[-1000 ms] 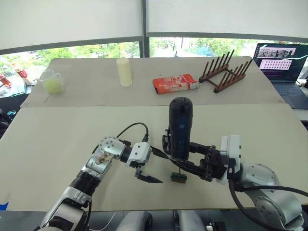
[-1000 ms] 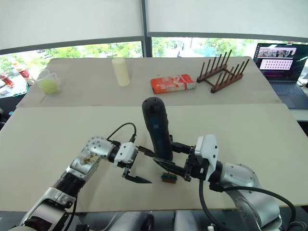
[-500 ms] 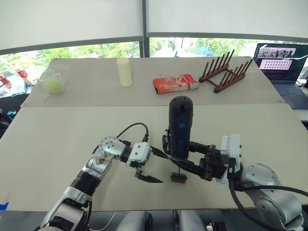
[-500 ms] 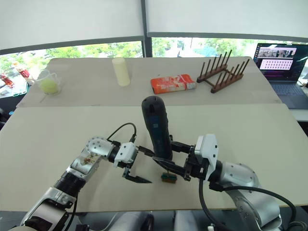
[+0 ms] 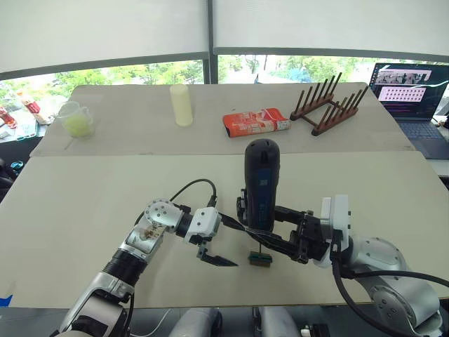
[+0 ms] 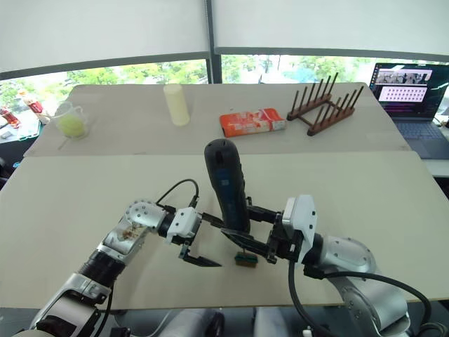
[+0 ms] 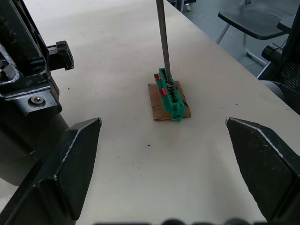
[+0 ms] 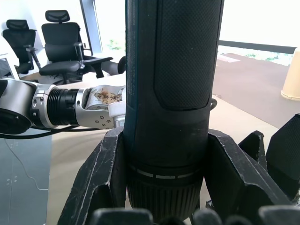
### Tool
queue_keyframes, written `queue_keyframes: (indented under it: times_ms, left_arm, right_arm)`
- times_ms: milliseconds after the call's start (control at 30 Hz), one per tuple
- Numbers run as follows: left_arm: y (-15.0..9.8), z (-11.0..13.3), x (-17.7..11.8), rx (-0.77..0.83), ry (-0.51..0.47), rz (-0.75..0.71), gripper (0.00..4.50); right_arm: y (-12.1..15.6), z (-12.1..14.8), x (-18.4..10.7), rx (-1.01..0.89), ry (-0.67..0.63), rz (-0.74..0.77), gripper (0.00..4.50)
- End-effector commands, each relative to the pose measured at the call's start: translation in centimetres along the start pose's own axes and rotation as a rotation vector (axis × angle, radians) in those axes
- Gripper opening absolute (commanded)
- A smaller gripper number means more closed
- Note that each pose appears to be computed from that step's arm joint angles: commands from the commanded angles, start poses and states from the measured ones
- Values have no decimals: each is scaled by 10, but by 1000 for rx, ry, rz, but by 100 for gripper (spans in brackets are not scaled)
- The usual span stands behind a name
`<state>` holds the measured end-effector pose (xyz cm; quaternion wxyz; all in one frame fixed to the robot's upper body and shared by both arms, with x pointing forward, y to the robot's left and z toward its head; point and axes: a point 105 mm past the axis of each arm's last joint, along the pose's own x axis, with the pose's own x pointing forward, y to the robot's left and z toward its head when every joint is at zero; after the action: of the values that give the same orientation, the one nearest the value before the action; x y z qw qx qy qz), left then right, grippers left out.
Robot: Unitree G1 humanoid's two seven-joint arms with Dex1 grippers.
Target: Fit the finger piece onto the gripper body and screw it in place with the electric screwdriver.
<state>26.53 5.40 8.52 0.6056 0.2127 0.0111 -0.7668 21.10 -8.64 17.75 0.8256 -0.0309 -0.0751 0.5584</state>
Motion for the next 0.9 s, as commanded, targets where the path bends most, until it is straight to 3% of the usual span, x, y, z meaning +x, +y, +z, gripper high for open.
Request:
queue_keyframes:
  times_ms: [33,900]
  left_arm:
    - [5,6,-2,39,-7,11,450]
    - [8,7,-2,39,-13,21,450]
  right_arm:
    - [9,15,3,-25,-55,41,192]
    - [9,12,1,-27,-47,35,192]
